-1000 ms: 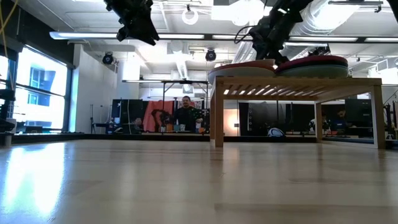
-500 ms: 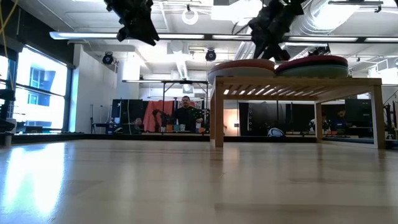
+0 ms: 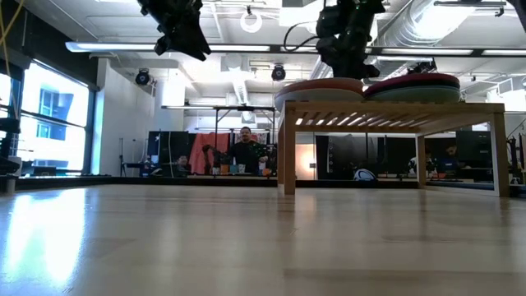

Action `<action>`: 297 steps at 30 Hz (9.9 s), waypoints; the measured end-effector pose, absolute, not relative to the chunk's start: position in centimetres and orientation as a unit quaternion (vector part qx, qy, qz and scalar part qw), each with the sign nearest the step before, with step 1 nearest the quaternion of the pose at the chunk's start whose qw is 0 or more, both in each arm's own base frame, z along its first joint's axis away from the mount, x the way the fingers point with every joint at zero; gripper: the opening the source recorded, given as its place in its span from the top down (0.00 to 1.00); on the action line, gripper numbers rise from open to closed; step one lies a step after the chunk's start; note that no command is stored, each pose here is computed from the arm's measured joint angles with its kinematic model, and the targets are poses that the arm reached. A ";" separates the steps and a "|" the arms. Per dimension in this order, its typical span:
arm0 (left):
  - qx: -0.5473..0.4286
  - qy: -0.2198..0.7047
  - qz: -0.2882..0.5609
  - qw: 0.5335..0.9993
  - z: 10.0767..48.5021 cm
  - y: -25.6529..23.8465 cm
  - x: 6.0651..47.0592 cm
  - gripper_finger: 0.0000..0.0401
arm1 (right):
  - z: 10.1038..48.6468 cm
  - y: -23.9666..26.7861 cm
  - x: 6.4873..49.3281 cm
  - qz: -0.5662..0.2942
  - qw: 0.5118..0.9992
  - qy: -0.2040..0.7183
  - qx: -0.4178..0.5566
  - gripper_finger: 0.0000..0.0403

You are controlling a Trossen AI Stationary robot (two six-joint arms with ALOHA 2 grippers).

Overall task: Place and stack plates onto a shelf
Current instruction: Return to Home Position

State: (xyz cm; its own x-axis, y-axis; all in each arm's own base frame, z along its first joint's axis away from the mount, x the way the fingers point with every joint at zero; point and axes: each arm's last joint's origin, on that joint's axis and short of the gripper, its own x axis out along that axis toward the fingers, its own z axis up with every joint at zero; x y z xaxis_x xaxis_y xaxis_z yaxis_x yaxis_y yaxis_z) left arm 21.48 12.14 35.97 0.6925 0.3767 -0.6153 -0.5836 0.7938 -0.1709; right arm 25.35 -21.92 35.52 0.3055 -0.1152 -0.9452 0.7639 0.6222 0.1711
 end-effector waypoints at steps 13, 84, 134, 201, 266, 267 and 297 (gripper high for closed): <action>-0.180 0.288 0.266 0.902 36.0 12.1 21.5 0.73 | 34.6 -22.1 26.1 -0.294 0.728 0.520 0.335 0.74; -0.108 -0.013 -0.119 0.987 24.5 -1.8 9.6 0.73 | 48.7 2.8 32.9 0.104 0.934 0.086 0.329 0.74; -0.165 0.045 -0.083 0.982 16.3 -1.8 10.5 0.73 | 54.7 0.9 6.4 0.043 0.999 0.003 0.025 0.74; -0.164 0.051 -0.082 0.982 16.2 -1.8 10.5 0.73 | 18.3 1.6 9.9 0.038 0.996 -0.029 0.071 0.74; -0.081 0.053 -0.178 0.979 16.2 -2.3 10.4 0.73 | 17.1 1.5 9.9 0.019 0.996 0.035 0.082 0.74; -0.081 0.053 -0.178 0.979 16.2 -2.3 10.4 0.73 | 17.1 1.5 9.9 0.019 0.996 0.035 0.082 0.74; -0.081 0.053 -0.177 0.979 16.2 -2.3 10.4 0.73 | 17.1 1.5 9.9 0.019 0.996 0.035 0.082 0.74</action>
State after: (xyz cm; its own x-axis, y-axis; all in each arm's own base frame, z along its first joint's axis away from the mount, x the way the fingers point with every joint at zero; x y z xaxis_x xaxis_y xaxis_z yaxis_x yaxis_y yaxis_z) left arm 10.40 -2.31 16.17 0.9318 -0.3551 -0.0745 0.3381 0.9243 -0.1771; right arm 9.94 1.48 17.09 0.9968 0.0427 -0.0671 -0.0311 0.9859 0.1646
